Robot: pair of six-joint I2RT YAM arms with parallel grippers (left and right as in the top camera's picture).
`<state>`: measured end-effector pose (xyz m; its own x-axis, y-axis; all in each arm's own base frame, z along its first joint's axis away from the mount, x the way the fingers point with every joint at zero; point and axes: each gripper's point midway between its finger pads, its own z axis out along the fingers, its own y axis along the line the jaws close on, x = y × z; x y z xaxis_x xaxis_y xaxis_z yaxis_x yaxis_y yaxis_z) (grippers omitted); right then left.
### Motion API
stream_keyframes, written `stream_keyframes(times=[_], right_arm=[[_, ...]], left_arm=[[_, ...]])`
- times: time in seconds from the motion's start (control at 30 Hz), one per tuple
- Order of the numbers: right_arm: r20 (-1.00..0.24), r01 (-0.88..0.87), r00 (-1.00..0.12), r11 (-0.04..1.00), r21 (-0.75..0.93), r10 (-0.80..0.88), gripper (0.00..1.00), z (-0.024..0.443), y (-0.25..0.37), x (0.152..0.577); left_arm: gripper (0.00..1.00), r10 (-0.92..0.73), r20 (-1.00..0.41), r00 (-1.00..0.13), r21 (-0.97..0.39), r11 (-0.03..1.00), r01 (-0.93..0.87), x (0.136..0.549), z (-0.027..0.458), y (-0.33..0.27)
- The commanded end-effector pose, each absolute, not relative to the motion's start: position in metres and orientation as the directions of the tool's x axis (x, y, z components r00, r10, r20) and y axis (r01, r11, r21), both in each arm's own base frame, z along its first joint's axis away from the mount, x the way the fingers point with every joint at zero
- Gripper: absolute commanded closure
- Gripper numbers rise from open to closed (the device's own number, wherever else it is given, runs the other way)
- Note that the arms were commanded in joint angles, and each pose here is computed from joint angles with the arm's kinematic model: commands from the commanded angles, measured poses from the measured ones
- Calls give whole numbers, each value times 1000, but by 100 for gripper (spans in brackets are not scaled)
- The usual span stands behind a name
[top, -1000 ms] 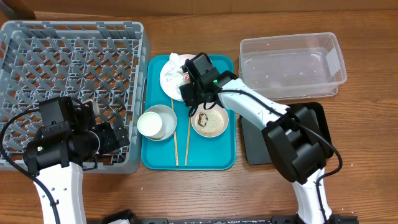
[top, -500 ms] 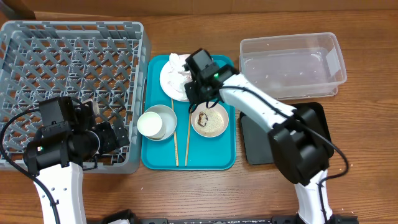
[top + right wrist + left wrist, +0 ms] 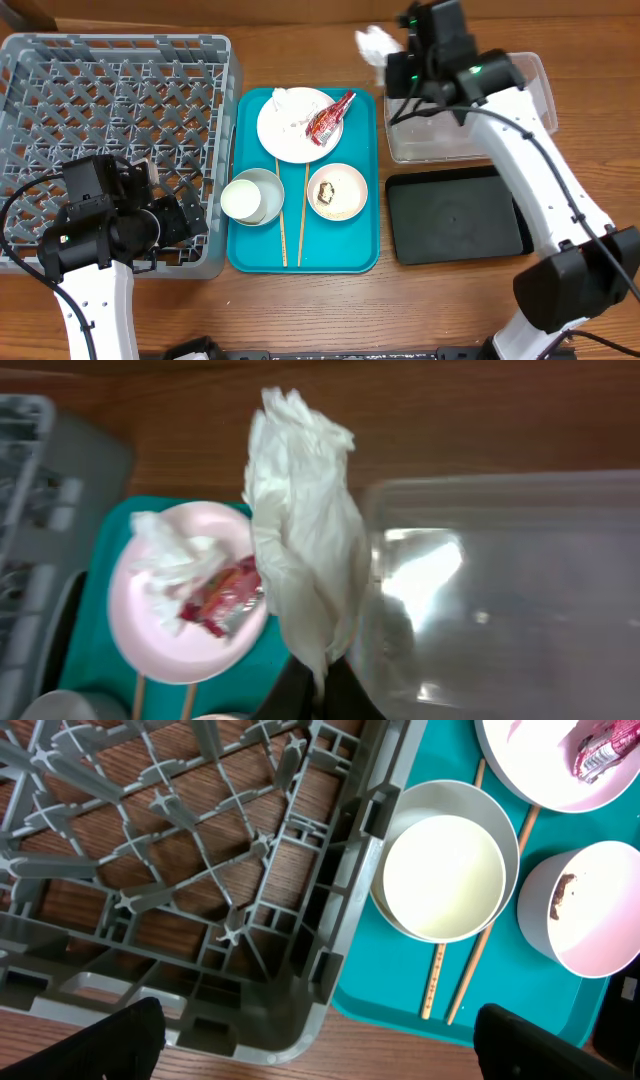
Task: Sort waste into correct bins and load items into the dishwasher
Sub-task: 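Move the tissue over the clear plastic bin and release it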
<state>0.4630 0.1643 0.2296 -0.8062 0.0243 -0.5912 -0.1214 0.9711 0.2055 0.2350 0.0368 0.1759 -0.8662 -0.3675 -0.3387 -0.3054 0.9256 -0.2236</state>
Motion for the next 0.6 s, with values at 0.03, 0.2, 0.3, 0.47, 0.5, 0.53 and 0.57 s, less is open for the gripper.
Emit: stream_keyframes(times=[0.03,0.2,0.3,0.47,0.5,0.53,0.57], right_arm=[[-569,11,-814,982,190,119,95,221,117,475],[-541,13,-829,971,238,144,27,217,110,474],[-535,-59,-833,940,335,138,12,224,131,474],[-558,-188,-820,862,471,126,19,244,179,474],[-564,-193,-816,856,479,131,19,247,187,474],[-568,-192,-811,856,480,136,20,248,194,475],[-576,-194,-806,860,472,135,20,248,201,474]], left_arm=[[0,-341,-389,-856,-208,937,-279,239,189,40],[0,-341,-389,-856,-208,937,-279,239,189,40],[0,-341,-390,-855,-208,938,-279,239,189,40],[0,-341,-391,-855,-211,937,-277,240,189,40],[0,-341,-391,-855,-211,937,-277,240,189,40],[0,-341,-391,-855,-211,937,-277,240,189,40],[0,-341,-391,-855,-211,937,-277,240,189,40]])
